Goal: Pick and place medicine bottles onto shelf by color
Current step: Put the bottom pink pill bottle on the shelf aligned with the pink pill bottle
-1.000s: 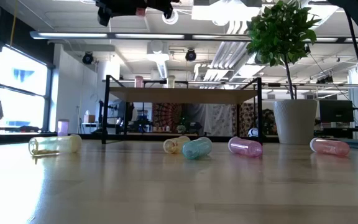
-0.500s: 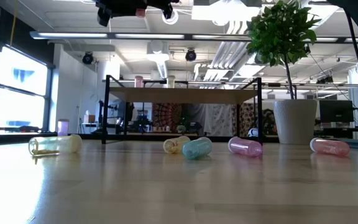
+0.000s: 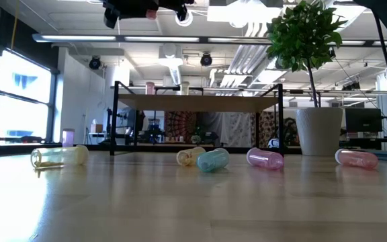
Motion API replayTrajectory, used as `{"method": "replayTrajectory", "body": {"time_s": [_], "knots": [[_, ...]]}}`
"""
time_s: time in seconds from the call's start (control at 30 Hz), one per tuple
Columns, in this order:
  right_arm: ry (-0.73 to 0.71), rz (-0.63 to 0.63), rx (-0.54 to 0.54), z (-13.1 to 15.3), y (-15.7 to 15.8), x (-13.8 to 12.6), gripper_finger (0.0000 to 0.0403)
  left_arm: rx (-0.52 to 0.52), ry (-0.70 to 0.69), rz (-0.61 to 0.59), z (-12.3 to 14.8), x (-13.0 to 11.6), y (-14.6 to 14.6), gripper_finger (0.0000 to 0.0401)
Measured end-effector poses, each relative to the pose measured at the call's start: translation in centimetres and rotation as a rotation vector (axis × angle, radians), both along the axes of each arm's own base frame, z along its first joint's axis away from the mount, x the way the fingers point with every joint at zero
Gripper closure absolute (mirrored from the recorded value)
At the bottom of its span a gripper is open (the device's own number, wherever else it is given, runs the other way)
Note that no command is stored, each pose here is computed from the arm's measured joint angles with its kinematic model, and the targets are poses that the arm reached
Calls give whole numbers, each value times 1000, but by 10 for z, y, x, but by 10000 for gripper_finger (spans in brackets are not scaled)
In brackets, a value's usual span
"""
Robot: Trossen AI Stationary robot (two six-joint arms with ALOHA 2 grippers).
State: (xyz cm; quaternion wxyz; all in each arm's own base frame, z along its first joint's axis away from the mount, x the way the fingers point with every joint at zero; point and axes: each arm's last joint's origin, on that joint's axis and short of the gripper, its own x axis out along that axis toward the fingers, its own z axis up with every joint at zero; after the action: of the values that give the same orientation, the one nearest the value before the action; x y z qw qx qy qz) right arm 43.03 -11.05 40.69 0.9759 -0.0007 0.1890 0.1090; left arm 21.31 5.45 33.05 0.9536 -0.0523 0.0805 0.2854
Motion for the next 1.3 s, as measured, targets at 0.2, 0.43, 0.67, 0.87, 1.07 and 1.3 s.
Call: {"method": "replayTrajectory", "body": {"time_s": [0.2,0.43,0.67,0.87,1.07,1.3], "knots": [[1,-6,1,0,-2,-1,296,0,1,5,0,0,0,239],[2,-35,3,0,-14,-4,296,-14,22,-8,-3,0,0,160],[-31,-91,-14,17,-32,-25,297,-49,23,35,-5,-2,0,144],[-64,-142,-56,40,-47,-53,297,-27,6,112,1,-10,1,144],[-13,-184,-41,41,-59,-69,297,-11,-22,170,8,-24,0,144],[33,-219,60,10,-65,-58,297,-6,-22,186,13,-37,-3,144]]}}
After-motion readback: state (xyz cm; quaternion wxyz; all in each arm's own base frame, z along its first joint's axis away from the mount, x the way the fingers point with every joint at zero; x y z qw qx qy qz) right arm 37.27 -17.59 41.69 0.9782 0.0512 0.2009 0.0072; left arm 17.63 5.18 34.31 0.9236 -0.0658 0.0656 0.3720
